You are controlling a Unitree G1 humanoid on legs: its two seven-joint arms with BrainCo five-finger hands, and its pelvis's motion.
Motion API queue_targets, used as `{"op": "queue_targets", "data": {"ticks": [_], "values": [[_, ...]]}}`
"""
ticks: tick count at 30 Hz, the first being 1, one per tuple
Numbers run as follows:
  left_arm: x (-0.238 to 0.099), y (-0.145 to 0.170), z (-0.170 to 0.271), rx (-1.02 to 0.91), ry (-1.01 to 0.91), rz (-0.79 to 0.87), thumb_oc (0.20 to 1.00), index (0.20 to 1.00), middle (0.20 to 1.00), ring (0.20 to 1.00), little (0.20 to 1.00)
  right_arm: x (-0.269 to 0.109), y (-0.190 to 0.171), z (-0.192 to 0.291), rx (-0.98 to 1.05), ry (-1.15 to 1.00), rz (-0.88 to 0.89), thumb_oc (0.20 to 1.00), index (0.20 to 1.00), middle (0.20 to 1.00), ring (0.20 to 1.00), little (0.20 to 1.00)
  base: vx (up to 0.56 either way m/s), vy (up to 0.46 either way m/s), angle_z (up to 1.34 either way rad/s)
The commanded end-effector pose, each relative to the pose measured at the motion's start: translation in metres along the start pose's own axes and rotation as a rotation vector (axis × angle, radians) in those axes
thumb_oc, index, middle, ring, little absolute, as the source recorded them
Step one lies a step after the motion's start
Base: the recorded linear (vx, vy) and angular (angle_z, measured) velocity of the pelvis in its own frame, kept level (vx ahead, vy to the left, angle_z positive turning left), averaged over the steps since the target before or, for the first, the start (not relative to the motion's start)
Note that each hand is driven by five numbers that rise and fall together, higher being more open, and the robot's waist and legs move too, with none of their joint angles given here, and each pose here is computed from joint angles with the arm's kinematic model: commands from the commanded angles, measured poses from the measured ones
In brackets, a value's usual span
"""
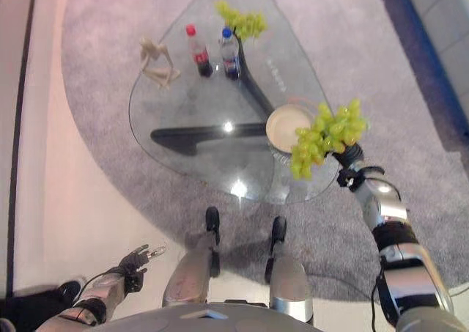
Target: Pick up fruits into the plate
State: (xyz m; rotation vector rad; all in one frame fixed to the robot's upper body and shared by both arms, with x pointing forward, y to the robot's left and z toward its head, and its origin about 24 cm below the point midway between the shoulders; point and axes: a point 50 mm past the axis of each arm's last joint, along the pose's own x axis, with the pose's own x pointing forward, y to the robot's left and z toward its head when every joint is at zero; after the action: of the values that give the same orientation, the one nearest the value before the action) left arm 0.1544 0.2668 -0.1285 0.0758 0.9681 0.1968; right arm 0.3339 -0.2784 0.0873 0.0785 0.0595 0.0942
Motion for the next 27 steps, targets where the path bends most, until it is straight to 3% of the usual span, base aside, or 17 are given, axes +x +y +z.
{"op": "queue_targets", "data": {"ticks": [1,14,27], "values": [[0.006,-0.005,0.034,0.024,-0.097,0.001,1.0,1.0,1.0,1.0,1.0,0.013,-0.007,0.075,-0.076,-0.229,-0.015,0.2,0.2,0.2,0.2,0.2,-0.1,-0.02,0.05],[0.002,-0.027,0.091,0.069,-0.314,-0.078,1.0,1.0,1.0,1.0,1.0,0.027,-0.01,0.119,-0.221,-0.246,-0.148,0.2,0.2,0.2,0.2,0.2,-0.04,-0.009,0.02],[0.0,-0.039,0.095,0.046,-0.342,-0.101,1.0,1.0,1.0,1.0,1.0,0.041,-0.014,0.139,-0.465,-0.089,-0.334,0.2,0.2,0.2,0.2,0.2,-0.01,0.041,0.08]]}}
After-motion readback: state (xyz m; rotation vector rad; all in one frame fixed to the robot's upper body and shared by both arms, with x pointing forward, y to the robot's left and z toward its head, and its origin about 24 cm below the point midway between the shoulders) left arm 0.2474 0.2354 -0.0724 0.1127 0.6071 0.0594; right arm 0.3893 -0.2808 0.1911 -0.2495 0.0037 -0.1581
